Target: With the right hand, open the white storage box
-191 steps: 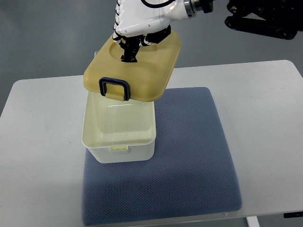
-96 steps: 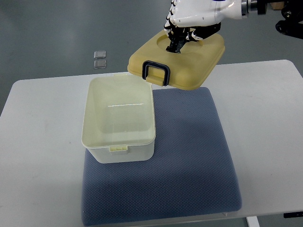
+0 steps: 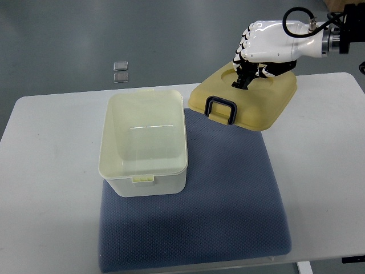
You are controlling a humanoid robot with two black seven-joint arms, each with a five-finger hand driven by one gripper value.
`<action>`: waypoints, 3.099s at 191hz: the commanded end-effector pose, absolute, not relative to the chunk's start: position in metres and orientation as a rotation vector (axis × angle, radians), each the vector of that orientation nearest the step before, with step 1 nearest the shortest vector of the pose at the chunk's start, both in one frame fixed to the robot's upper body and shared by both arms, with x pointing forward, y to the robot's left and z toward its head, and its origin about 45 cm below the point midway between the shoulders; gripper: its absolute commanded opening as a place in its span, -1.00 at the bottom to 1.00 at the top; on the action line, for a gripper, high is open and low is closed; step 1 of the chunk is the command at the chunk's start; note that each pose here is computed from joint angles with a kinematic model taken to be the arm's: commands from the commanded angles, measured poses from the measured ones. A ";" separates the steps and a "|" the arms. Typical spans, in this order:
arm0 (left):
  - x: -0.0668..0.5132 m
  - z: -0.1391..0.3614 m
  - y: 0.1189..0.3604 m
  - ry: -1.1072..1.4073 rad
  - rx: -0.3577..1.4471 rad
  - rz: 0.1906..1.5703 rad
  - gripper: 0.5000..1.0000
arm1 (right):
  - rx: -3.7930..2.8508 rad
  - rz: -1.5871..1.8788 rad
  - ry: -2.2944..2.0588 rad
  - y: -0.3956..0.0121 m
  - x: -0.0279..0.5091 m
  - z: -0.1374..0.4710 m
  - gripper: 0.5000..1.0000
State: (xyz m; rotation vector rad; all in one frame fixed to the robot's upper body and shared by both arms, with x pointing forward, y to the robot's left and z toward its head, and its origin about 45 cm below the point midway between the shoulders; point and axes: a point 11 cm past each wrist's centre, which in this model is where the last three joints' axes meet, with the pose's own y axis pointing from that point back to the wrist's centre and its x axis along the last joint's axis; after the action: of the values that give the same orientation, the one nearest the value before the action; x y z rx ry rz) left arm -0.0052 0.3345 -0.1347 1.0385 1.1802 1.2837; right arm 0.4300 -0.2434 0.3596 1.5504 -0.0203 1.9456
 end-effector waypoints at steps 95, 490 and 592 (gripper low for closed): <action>-0.005 -0.135 0.334 1.181 1.037 1.283 1.00 | 1.708 1.864 0.060 -0.242 0.399 0.278 -1.00; -0.005 -0.135 0.335 1.181 1.039 1.284 1.00 | 2.355 -0.282 -2.181 -0.277 0.491 0.275 0.70; -0.005 -0.135 0.335 1.180 1.038 1.284 1.00 | 2.402 -0.491 -1.956 -0.273 0.470 0.229 0.71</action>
State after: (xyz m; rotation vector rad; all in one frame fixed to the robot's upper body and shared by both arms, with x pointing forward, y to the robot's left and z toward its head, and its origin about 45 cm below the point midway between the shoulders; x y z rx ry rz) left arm -0.0052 0.3345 -0.1347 1.0385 1.1802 1.2836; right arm 0.4720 -0.2707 0.2339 2.4217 -1.9511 -0.4648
